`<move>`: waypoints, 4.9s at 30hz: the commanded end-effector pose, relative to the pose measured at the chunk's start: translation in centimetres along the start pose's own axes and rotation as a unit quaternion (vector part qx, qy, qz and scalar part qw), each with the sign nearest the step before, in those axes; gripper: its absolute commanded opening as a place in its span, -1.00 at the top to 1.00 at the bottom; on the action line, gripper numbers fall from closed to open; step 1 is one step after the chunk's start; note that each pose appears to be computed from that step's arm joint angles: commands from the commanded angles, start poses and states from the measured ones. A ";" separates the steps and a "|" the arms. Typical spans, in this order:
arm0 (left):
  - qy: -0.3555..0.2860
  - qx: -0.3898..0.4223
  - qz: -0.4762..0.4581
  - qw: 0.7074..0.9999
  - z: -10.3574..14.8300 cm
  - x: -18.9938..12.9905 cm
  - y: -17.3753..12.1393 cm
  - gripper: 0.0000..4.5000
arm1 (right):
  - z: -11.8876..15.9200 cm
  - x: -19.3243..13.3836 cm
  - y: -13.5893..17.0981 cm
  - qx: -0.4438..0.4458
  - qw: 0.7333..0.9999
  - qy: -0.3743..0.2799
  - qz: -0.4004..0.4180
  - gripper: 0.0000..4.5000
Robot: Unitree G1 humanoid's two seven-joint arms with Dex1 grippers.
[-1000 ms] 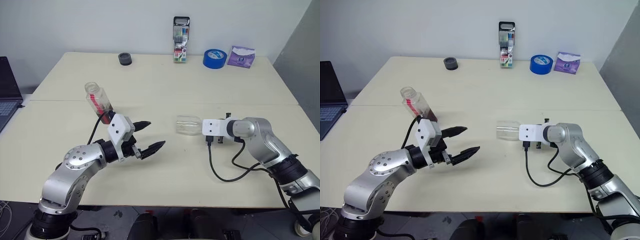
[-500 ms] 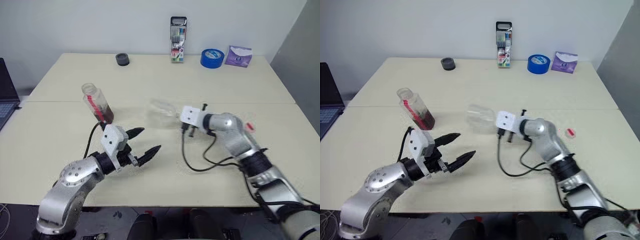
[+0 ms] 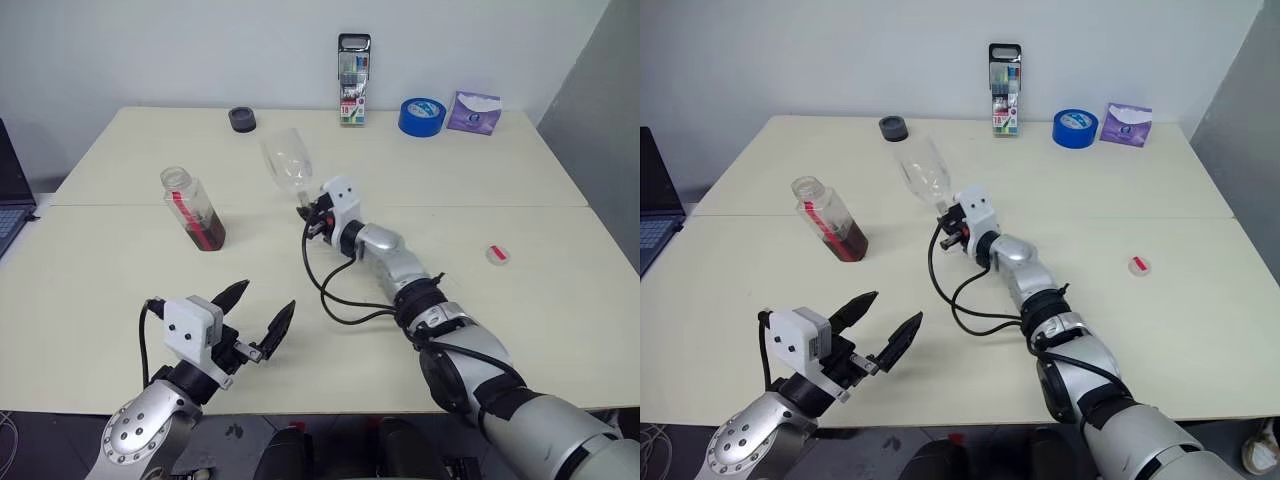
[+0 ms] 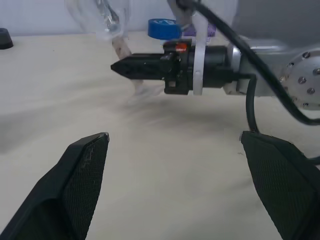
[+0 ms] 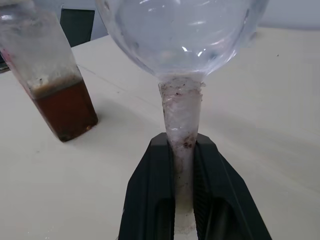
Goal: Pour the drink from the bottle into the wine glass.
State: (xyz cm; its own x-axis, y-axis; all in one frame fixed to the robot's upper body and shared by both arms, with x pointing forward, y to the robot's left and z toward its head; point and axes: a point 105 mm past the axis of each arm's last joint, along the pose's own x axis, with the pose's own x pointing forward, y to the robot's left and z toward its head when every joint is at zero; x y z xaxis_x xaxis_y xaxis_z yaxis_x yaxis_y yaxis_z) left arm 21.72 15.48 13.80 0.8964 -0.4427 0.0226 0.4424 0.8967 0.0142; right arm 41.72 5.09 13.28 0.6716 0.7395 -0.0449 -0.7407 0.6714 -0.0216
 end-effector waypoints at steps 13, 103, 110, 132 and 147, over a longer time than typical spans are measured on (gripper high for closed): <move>-0.008 -0.002 0.003 1.000 -0.2 -0.8 -0.7 -1.00 | -7.8 -4.6 -3.5 -0.066 0.991 0.106 -0.057 0.94; -0.049 0.023 0.110 0.992 1.1 0.6 2.6 -1.00 | 2.0 -14.5 -1.1 -0.102 0.992 -0.038 0.069 -0.99; -0.039 0.033 0.212 0.976 0.0 -0.1 6.0 -1.00 | 4.6 -18.9 1.0 -0.114 0.979 -0.034 0.167 -0.99; -0.065 0.069 0.242 0.966 1.9 3.3 12.2 -1.00 | 7.6 -19.7 3.4 -0.102 0.968 -0.038 0.227 -0.99; -0.066 0.072 0.224 0.970 1.7 4.6 14.6 -1.00 | 8.1 -19.5 3.6 -0.101 0.970 -0.040 0.218 -0.99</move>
State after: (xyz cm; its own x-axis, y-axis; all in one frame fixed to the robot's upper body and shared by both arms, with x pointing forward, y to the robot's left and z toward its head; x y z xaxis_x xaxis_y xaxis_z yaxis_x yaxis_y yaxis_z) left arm 32.18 26.12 14.47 0.9904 -0.0083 0.1377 -0.0049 0.9954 0.0956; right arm 26.61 -6.76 20.70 0.3037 0.9516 -0.0467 -0.9425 0.2929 -0.1607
